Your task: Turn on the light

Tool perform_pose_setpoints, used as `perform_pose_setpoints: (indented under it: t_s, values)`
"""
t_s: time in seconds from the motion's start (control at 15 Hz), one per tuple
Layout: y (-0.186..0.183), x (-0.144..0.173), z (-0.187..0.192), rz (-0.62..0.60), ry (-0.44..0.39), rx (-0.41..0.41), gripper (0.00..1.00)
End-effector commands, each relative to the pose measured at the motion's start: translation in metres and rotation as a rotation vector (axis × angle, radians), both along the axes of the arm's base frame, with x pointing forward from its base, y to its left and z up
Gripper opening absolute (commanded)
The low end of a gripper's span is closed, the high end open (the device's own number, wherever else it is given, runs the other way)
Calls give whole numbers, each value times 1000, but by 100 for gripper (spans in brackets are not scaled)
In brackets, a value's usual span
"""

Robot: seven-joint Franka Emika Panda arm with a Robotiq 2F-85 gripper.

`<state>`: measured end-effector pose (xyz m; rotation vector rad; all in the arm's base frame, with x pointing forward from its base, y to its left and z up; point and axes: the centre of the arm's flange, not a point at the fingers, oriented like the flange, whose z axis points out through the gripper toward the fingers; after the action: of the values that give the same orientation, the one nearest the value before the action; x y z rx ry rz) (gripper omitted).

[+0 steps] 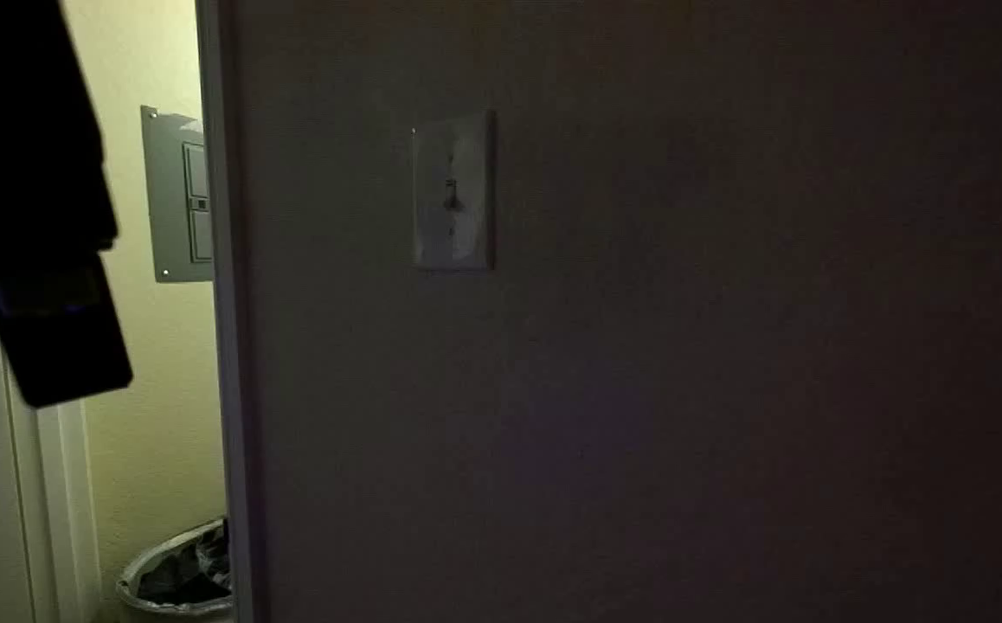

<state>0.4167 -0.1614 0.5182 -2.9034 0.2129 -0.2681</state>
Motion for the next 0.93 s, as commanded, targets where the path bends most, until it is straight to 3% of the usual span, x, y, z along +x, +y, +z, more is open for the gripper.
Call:
perform_pose_setpoints:
  t_s: [0.0, 0.4, 0.87]
  values:
    - [0, 0, 0, 0, -1, 0, 100]
    - [1, 4, 0, 9, 0, -2, 100]
    - [29, 42, -16, 112, 53, -26, 100]
